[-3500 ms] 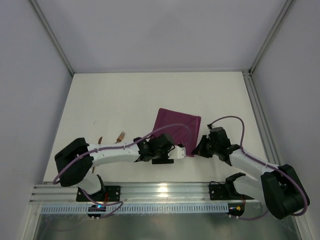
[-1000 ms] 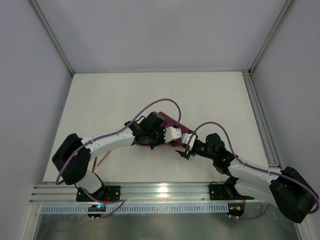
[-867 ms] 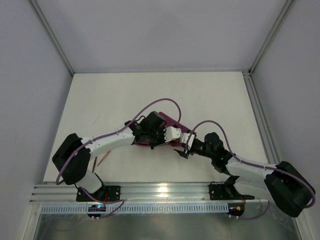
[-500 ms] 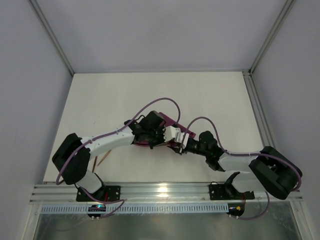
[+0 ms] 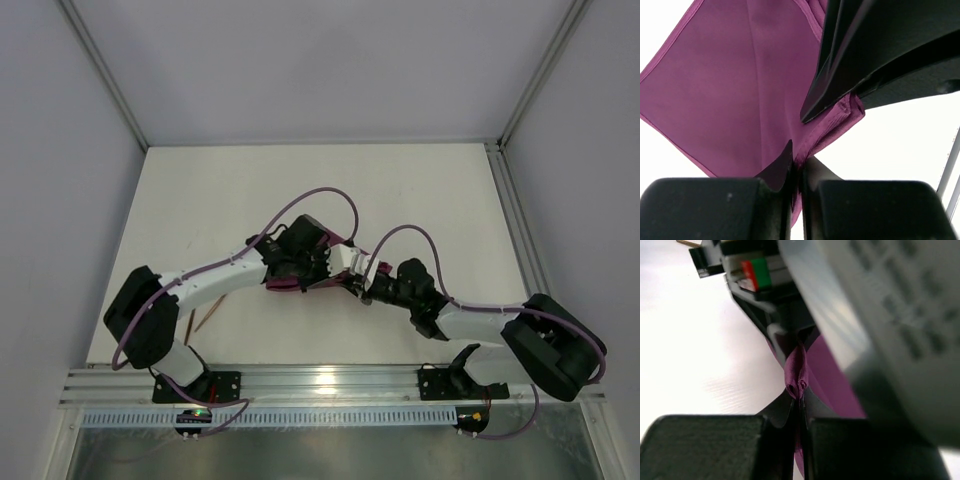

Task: Fold the napkin into a case and place the utensils inside
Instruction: Pick up the upper triangle-folded napkin from the center of the board.

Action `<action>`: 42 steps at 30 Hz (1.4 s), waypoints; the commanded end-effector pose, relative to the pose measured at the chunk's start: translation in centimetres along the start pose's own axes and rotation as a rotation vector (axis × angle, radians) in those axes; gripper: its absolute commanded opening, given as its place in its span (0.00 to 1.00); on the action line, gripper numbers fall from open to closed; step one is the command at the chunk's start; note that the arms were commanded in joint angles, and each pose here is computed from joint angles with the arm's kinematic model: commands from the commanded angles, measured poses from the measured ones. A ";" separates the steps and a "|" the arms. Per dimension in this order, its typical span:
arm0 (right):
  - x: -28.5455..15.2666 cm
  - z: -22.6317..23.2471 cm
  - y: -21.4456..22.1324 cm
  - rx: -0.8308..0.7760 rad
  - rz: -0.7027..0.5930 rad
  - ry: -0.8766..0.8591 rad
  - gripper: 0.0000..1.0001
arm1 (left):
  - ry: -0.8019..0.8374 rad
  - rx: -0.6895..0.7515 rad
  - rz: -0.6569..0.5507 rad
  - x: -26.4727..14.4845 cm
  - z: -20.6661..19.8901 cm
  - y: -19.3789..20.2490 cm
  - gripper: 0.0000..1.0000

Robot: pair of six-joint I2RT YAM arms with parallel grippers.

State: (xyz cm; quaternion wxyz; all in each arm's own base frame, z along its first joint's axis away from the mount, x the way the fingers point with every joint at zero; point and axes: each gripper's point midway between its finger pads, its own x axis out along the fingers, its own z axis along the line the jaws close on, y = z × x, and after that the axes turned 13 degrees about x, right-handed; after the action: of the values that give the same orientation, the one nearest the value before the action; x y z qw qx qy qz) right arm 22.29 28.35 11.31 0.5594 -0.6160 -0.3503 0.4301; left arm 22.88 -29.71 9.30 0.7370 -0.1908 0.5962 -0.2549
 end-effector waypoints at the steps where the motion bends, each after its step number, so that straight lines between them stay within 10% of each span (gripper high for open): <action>1: 0.6 -0.1 -3.0 0.047 -0.043 -0.001 0.03 | -0.031 -0.015 -0.024 -0.9 1.0 -1.0 0.17; 7: 0.4 -1.2 -3.9 0.124 -0.034 0.029 0.03 | -0.089 -0.039 0.005 -1.4 0.9 0.4 0.58; 13: 0.7 -1.6 -5.7 0.174 -0.056 0.021 0.03 | -0.212 -0.089 -0.025 -1.6 1.7 1.1 0.68; 25: 0.0 -2.3 -6.8 0.230 -0.045 0.020 0.03 | -0.529 -0.100 0.095 -2.9 4.1 6.8 0.37; 42: -0.9 -2.9 -6.6 0.217 -0.006 0.024 0.03 | -0.542 -0.160 0.212 -4.8 3.4 12.3 0.08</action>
State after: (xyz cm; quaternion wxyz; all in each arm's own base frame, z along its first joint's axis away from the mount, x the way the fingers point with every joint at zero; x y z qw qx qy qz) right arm 24.16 26.79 14.90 0.6311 -0.5518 -0.2604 0.4791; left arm 26.57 -17.74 5.48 0.8667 -0.2385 0.4323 -0.0716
